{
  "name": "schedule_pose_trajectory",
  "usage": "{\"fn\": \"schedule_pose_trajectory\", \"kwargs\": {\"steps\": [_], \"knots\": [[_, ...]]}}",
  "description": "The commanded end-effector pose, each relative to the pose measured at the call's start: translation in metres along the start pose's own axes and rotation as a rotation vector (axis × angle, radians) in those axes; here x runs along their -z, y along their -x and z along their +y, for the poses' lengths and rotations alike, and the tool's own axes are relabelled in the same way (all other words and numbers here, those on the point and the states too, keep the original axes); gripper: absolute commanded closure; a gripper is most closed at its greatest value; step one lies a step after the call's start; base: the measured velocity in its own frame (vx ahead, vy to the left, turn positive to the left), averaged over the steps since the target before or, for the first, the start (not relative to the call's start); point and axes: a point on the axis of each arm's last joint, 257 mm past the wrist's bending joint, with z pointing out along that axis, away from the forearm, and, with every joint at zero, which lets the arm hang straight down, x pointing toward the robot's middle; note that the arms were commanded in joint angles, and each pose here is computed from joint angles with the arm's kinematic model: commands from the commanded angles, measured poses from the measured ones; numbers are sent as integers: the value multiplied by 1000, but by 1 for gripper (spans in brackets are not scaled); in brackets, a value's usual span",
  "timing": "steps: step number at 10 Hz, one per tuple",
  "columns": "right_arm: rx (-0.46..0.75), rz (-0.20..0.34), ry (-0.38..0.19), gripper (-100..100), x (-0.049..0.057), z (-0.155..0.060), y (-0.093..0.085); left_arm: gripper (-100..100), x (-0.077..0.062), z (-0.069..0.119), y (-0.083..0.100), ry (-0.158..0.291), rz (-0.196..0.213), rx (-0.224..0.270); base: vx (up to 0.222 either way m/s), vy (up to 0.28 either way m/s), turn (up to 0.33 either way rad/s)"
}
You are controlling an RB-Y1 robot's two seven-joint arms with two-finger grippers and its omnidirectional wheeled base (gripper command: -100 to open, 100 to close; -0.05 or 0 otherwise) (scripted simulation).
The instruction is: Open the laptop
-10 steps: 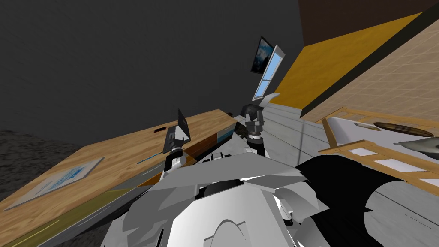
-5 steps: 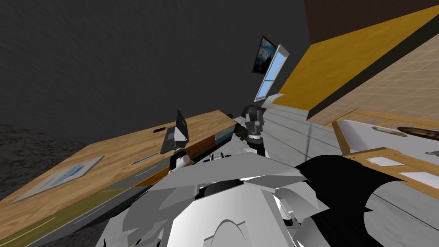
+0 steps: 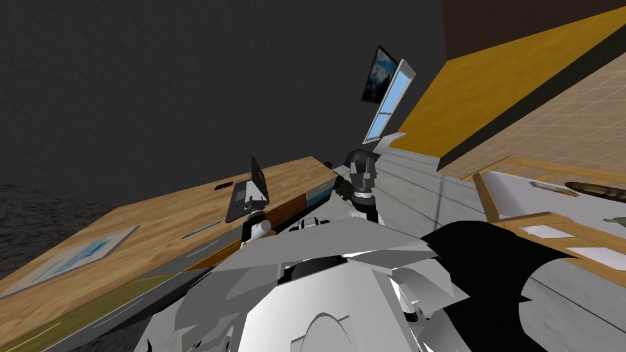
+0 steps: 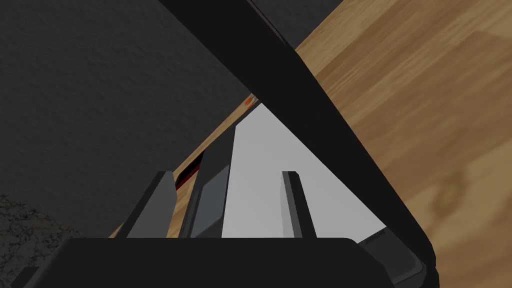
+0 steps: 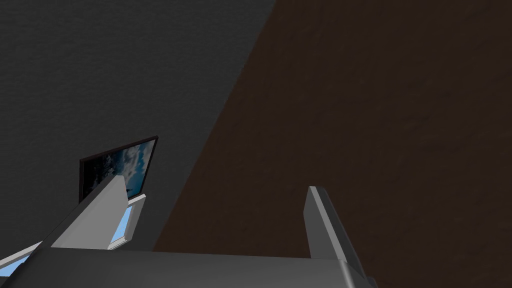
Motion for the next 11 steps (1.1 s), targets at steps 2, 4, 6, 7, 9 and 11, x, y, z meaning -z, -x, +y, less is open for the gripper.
{"fn": "schedule_pose_trajectory", "kwargs": {"steps": [2,4,6,7,9,11], "knots": [[0,0,0,0,0,0,0,100,-6,-7,12,-56,-32,119,-91,69,-269],[0,0,0,0,0,0,0,100,-9,-12,22,-96,-56,197,-119,101,-204],[0,0,0,0,0,0,0,100,-11,-15,32,-137,-82,274,-131,79,-239],[0,0,0,0,0,0,0,100,-12,-17,37,-158,-96,313,-109,62,-202],[0,0,0,0,0,0,0,100,-13,-20,49,-201,-125,388,-114,70,-207],[0,0,0,0,0,0,0,-100,-20,-35,48,-196,-99,335,-30,17,-17]]}}
